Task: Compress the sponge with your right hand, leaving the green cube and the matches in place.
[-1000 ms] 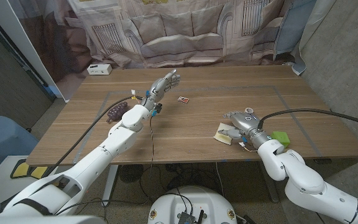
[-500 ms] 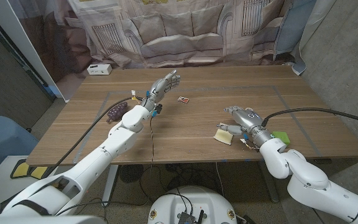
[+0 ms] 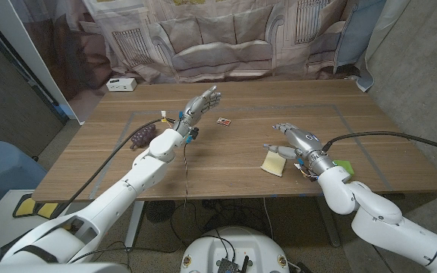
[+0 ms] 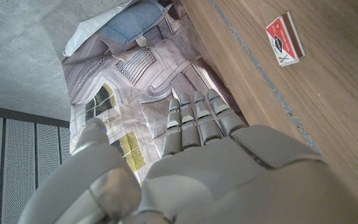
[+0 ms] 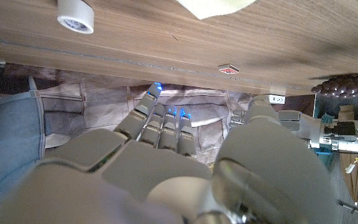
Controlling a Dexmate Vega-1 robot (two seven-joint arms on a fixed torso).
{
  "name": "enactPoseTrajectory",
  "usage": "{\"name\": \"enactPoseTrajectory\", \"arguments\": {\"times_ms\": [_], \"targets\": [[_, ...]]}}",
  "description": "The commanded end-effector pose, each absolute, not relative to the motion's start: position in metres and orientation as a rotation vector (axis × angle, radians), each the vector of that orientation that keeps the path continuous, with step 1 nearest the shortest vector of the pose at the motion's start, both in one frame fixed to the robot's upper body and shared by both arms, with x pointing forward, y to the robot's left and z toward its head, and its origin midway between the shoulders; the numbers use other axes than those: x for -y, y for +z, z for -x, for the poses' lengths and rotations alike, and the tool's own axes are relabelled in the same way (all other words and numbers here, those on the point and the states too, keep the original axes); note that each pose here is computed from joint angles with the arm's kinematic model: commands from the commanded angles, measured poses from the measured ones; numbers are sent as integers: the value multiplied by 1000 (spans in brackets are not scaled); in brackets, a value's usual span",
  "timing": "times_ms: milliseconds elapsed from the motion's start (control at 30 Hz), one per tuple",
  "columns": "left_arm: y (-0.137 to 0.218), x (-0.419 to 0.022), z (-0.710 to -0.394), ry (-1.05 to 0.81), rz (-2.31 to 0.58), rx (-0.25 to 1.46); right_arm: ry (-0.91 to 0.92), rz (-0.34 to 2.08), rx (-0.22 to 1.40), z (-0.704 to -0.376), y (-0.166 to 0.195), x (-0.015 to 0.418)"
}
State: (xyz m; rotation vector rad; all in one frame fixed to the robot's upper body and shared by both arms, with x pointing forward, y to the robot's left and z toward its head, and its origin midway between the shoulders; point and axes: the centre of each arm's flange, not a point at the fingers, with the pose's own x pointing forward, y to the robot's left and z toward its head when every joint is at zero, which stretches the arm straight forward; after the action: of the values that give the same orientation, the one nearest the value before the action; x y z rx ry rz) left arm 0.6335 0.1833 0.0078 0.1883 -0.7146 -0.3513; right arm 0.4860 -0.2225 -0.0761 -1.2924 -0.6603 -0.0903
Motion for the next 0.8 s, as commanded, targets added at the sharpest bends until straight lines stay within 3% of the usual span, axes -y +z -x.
{"name": "enactPoseTrajectory", "arguments": {"times_ms": [33, 800], "targets": [[7, -180, -630, -351, -194, 717, -81, 1192, 716, -494, -63, 227], [-1, -179, -619, -328, -217, 698, 29, 857, 808, -525, -41, 244]]}}
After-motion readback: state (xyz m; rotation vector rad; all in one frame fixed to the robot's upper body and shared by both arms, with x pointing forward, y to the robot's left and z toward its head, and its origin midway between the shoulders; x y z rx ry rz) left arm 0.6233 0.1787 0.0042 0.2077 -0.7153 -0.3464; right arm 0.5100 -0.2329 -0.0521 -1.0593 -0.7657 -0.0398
